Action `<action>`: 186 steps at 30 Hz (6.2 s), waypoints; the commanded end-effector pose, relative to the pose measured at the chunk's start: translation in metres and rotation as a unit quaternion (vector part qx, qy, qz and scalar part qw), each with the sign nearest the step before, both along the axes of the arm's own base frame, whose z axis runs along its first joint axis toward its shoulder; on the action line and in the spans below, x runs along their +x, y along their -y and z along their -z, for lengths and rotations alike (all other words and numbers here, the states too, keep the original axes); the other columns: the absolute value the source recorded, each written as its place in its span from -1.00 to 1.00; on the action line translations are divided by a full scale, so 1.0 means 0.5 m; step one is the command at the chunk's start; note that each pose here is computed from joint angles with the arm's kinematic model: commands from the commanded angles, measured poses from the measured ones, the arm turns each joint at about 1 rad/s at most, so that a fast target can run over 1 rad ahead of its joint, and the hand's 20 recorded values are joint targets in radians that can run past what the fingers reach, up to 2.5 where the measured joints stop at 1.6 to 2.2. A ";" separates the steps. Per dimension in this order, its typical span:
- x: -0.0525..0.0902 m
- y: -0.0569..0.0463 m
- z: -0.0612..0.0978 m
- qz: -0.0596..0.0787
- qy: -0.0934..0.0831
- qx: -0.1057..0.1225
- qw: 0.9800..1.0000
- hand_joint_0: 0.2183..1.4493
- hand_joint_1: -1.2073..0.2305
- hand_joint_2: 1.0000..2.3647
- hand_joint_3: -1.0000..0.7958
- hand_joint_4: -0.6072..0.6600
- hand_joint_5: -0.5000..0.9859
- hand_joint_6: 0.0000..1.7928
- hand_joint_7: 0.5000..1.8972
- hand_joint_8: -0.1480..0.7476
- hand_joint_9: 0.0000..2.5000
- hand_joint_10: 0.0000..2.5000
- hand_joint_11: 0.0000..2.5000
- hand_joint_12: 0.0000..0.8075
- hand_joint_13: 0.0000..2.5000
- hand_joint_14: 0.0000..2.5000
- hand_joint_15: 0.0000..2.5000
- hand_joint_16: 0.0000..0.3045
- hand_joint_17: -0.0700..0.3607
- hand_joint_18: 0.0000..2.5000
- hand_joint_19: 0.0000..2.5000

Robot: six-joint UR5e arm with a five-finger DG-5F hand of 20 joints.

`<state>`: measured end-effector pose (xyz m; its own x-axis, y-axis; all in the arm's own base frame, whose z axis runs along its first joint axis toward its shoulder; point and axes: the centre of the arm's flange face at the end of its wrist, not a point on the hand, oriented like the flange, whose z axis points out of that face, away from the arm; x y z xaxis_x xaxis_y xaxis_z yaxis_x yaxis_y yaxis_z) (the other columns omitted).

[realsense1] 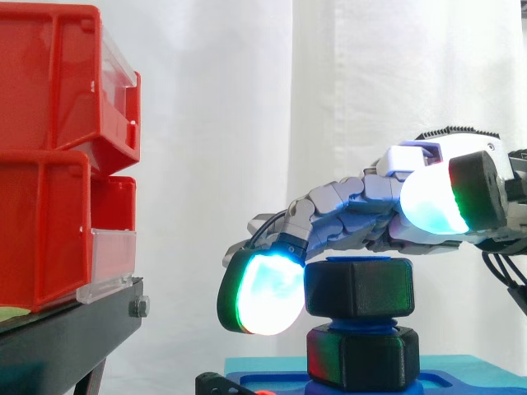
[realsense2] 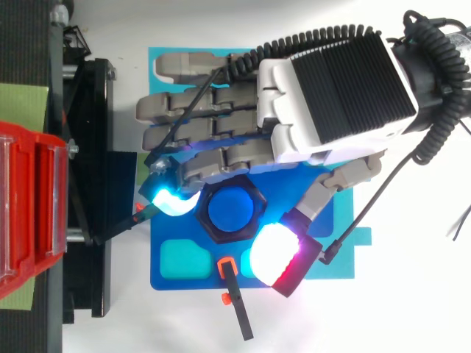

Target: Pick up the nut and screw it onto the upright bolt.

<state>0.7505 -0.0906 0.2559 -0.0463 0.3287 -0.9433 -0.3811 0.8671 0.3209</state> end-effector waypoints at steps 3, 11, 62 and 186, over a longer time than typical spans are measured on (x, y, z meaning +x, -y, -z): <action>0.002 0.008 -0.006 0.002 0.005 0.002 1.000 -0.59 0.54 -1.00 -0.44 0.33 -0.52 -0.44 -0.46 -0.07 -0.66 -1.00 -1.00 -0.17 -1.00 -1.00 -1.00 -0.71 -0.22 -1.00 -1.00; 0.016 0.029 -0.043 0.006 0.031 -0.001 0.999 -0.57 0.48 -1.00 -0.44 0.39 -0.45 -0.44 -0.19 -0.04 -0.57 -1.00 -1.00 -0.20 -0.91 -1.00 -1.00 -0.73 -0.25 -1.00 -1.00; 0.009 0.019 -0.038 0.017 0.000 0.004 1.000 -0.58 0.46 -1.00 -0.44 0.26 -0.54 -0.44 -0.72 -0.14 -0.61 -1.00 -1.00 -0.21 -0.94 -1.00 -1.00 -0.72 -0.23 -1.00 -1.00; -0.010 0.067 -0.062 0.004 -0.029 -0.003 1.000 -0.51 0.35 -1.00 -0.44 0.28 -0.30 -0.44 0.27 0.00 -0.25 -1.00 -1.00 -0.31 -0.64 -1.00 -1.00 -0.81 -0.37 -0.92 -1.00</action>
